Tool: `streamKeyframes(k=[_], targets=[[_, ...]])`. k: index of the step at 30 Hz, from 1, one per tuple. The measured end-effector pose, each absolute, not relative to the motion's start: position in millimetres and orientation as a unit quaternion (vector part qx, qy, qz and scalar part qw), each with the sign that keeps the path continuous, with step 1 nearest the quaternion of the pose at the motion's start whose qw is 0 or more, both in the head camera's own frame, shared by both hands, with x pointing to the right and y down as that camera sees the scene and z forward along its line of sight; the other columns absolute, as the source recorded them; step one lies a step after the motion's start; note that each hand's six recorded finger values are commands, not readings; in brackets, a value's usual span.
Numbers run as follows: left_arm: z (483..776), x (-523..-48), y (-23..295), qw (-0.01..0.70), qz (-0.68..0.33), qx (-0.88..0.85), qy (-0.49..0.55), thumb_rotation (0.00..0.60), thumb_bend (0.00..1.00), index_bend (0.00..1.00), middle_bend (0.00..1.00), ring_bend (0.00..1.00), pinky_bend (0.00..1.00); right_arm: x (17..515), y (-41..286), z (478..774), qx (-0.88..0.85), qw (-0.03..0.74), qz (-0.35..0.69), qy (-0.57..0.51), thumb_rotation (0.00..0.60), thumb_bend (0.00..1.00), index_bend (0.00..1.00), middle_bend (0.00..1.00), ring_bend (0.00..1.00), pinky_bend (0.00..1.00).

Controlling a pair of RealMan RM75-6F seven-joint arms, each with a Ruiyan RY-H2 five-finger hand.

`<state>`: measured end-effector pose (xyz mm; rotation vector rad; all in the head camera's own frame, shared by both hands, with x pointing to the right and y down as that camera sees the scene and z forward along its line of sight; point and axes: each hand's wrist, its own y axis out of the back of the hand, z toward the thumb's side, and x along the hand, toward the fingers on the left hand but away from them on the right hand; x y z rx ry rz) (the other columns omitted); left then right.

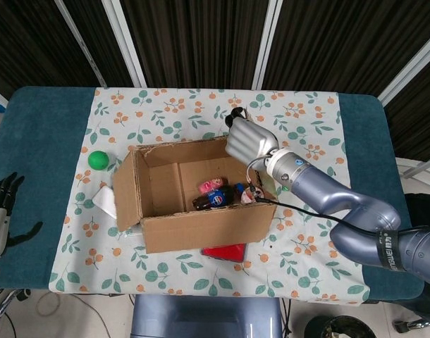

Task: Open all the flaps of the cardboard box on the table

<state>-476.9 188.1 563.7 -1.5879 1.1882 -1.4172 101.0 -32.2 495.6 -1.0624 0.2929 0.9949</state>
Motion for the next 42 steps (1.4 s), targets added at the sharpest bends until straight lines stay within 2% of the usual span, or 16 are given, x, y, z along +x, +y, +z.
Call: streamKeyframes(k=[6, 16, 23, 30, 42], targets=[[563, -478, 188, 0.343, -0.546, -0.611, 0.459, 0.600, 0.19, 0.00, 0.00, 0.00, 0.00, 105, -33, 495, -0.476, 0.739, 0.458, 0.135, 0.600, 0.73, 0.47, 0.36, 0.18, 0.24], [563, -477, 188, 0.342, -0.546, -0.612, 0.459, 0.600, 0.19, 0.00, 0.00, 0.00, 0.00, 116, -43, 485, -0.454, 0.744, 0.472, 0.133, 0.600, 0.62, 0.44, 0.34, 0.18, 0.24], [563, -476, 189, 0.342, -0.547, -0.613, 0.457, 0.600, 0.19, 0.00, 0.00, 0.00, 0.00, 126, -43, 481, -0.446, 0.743, 0.481, 0.135, 0.600, 0.58, 0.42, 0.32, 0.18, 0.24], [563, -477, 189, 0.341, -0.546, -0.612, 0.459, 0.600, 0.19, 0.00, 0.00, 0.00, 0.00, 140, -42, 481, -0.442, 0.737, 0.493, 0.136, 0.600, 0.58, 0.40, 0.30, 0.17, 0.23], [563, -475, 190, 0.340, -0.546, -0.615, 0.457, 0.600, 0.19, 0.00, 0.00, 0.00, 0.00, 191, -41, 483, -0.410, 0.723, 0.538, 0.141, 0.600, 0.53, 0.33, 0.24, 0.13, 0.23]])
